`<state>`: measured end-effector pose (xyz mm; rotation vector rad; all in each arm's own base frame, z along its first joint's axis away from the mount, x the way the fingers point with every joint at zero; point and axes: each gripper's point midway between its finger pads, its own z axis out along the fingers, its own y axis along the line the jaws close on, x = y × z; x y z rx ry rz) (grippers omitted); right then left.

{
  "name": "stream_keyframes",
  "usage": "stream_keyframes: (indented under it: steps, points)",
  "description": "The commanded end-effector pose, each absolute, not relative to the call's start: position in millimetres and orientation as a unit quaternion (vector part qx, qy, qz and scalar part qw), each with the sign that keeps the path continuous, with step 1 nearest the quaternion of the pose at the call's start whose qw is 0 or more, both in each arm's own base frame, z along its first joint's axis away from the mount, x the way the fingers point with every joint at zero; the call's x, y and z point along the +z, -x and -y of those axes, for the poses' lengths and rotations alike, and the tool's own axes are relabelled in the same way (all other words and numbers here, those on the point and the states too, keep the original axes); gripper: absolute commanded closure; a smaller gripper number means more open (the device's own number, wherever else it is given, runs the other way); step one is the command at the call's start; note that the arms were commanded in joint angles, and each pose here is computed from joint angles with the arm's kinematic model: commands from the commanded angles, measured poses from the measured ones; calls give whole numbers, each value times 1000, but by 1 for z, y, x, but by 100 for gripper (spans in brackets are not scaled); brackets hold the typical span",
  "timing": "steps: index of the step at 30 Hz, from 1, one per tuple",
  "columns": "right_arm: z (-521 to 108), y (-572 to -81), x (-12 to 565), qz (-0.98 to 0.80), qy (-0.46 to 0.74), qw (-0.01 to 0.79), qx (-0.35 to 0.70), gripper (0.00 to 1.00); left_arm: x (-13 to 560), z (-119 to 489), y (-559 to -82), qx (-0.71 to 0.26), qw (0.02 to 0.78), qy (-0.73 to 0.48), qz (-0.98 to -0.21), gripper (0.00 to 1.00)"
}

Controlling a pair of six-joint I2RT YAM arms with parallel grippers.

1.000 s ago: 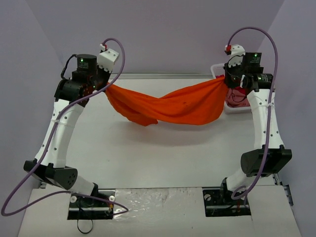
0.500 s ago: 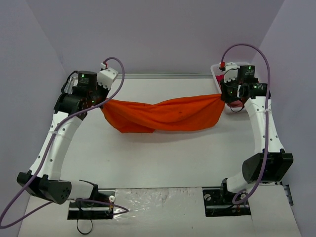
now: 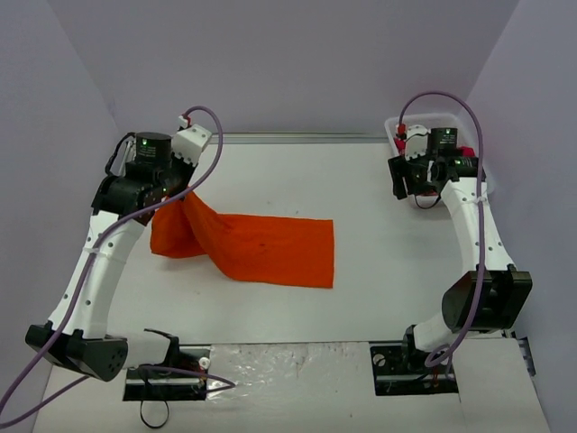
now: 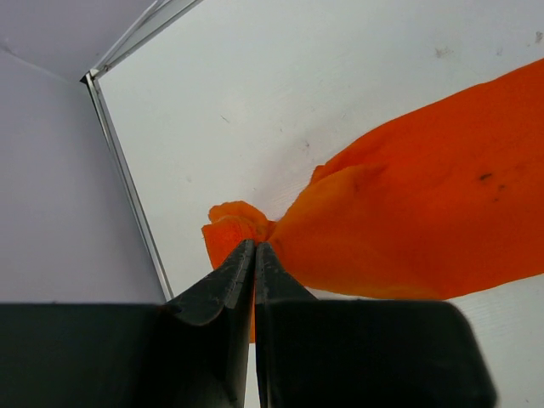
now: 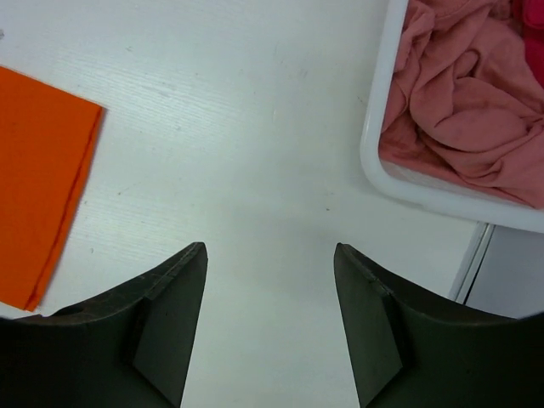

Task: Fold and stack the t-shirts
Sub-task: Flatten out the tshirt

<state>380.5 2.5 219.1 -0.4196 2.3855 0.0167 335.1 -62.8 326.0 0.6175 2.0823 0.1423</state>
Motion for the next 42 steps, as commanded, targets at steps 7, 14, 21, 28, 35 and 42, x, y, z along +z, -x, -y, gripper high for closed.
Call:
stream_keyframes:
  steps: [7, 14, 21, 28, 35, 42]
  points:
    - [-42, -367, 146, -928, 235, 266, 115, 49, 327, 59, -335, 64, 472, -246, -844, 98]
    - [-97, -361, 93, -917, 295, 188, 193, 49, 299, 59, -341, 64, 454, -242, -855, 98]
    - [-124, -380, 65, -906, 313, 157, 237, 51, 279, 53, -345, 61, 439, -233, -866, 98]
    - [-140, -391, 38, -898, 311, 127, 284, 54, 274, 45, -346, 63, 435, -219, -871, 98]
    - [-161, -391, 36, -870, 320, 112, 357, 53, 272, 46, -347, 53, 434, -219, -872, 98]
    - [-168, -393, 24, -866, 318, 95, 374, 53, 273, 45, -344, 52, 435, -218, -872, 98]
